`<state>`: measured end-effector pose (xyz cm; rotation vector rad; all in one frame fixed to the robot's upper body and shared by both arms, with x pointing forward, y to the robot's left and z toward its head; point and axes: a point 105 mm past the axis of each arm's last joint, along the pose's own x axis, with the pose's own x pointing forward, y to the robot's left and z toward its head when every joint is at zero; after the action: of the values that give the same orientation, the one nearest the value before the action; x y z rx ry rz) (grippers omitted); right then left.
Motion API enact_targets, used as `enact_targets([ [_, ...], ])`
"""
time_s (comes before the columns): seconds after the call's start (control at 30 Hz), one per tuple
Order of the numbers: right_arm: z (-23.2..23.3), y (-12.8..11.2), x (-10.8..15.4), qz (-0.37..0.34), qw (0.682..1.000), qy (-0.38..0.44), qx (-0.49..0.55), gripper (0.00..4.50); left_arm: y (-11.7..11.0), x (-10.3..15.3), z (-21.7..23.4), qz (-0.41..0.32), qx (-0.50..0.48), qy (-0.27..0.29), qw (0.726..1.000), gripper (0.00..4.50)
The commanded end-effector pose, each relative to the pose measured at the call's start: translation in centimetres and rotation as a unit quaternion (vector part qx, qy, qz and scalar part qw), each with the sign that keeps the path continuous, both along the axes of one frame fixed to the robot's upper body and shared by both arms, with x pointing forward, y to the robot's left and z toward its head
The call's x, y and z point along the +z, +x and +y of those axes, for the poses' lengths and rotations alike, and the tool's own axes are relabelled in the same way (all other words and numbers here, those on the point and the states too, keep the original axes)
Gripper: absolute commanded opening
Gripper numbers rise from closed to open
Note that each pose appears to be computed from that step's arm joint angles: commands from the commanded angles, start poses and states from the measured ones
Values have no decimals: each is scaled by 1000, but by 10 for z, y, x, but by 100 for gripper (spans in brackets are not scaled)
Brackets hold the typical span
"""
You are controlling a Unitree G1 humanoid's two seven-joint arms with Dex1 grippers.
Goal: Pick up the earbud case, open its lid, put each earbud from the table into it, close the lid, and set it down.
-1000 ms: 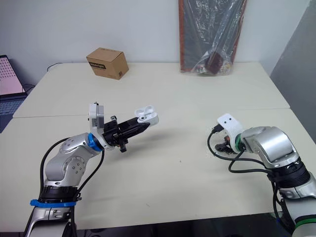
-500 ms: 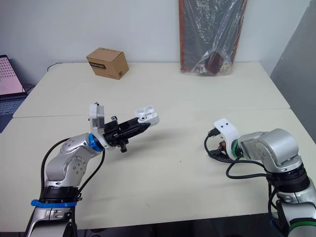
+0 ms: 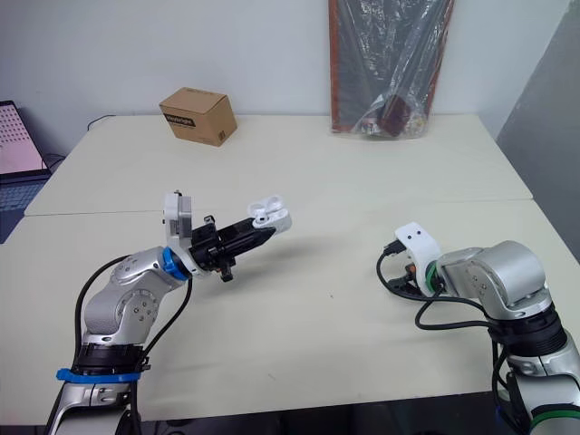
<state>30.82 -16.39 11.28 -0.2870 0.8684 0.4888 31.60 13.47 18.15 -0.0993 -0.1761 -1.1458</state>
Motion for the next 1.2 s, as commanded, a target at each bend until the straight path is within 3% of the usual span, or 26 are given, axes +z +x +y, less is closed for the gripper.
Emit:
enact_targets([
  [0.03,-1,-2,2,-2,1000,0,1,152,-3,13,-1,-31,-3,1,1000,78],
  [0.13,-2,-2,1,-1,1000,-3,0,47,-3,13,-1,-31,-3,1,1000,78],
  [0.17,-2,-3,1,1,1000,-3,2,38,-3,12,-1,-30,-3,1,1000,78],
  [0.27,0,-5,9,-10,999,-19,34,38,-3,12,-1,-30,-3,0,1000,78],
  [0.43,1,-4,31,-69,979,-82,173,38,-2,12,-2,-30,-4,-1,1000,78],
  [0.6,3,-10,37,-117,910,-170,359,38,0,12,-4,-32,-6,-5,999,78],
  [0.77,5,-28,27,-92,840,-192,500,38,0,12,-6,-32,-6,-8,999,78],
  [0.9,-2,-33,17,-63,804,-201,555,38,-1,11,-5,-32,-4,-8,999,78],
  [1.2,-15,-24,5,-35,784,-230,576,38,-2,11,-3,-32,1,-7,999,78],
])
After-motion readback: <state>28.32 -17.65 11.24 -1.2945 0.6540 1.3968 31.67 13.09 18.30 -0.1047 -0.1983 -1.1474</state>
